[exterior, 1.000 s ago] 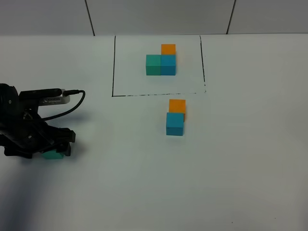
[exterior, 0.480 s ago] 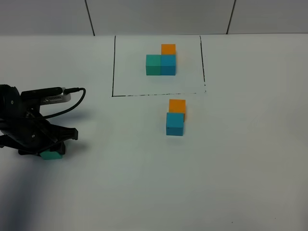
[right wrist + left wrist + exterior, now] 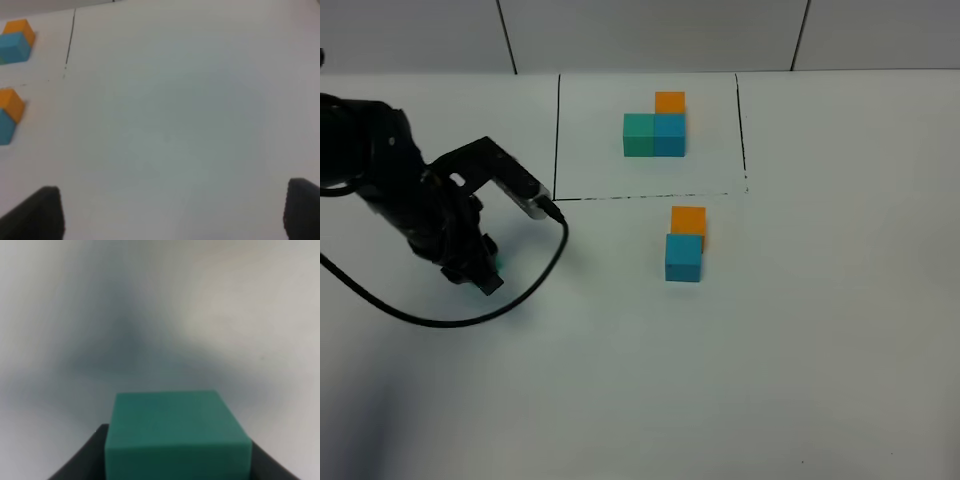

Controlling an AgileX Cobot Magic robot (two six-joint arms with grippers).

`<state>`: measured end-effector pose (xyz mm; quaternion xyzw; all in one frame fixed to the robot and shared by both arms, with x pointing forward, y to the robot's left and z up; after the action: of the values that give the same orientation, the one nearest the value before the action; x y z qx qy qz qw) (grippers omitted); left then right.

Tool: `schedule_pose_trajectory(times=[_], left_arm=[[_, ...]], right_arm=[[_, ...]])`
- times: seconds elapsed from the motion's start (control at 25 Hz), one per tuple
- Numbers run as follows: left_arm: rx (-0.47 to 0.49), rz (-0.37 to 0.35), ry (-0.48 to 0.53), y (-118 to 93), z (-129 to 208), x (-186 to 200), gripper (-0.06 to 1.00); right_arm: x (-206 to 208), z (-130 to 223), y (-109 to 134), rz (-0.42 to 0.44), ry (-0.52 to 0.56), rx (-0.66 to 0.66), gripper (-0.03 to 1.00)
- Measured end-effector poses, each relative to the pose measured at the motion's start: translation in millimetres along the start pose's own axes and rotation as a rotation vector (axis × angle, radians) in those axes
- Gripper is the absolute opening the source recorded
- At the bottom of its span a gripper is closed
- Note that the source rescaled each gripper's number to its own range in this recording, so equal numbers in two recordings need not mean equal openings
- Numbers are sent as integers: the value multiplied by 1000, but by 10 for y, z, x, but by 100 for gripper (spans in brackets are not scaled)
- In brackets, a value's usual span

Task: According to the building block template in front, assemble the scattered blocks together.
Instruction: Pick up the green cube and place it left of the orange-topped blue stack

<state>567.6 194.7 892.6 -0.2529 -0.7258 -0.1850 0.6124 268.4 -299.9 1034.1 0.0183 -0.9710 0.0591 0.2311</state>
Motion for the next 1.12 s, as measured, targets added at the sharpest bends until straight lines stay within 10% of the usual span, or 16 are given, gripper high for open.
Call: schedule_pose_trajectory(times=[0.28,1.12], left_arm=[[-534,61,-15,-295,-581,-104,0],[-784,136,85,-956,-1262,-404,0]], right_arm=[[0,0,0,0,0,0,77],[0,0,0,0,0,0,77]])
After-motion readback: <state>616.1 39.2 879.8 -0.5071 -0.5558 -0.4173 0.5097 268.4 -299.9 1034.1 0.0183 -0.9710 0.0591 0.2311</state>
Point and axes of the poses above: a point on each arm's last joint axis where the gripper is mounted, x pointing back along that axis away from the gripper, y along the wrist's bending axis when the last joint is at zero, z = x × y, the point moved 4 cm from there along -x, pointing out along that axis toward the gripper, and after that the axes turned 12 degrees about x, right-handed, at the moved point
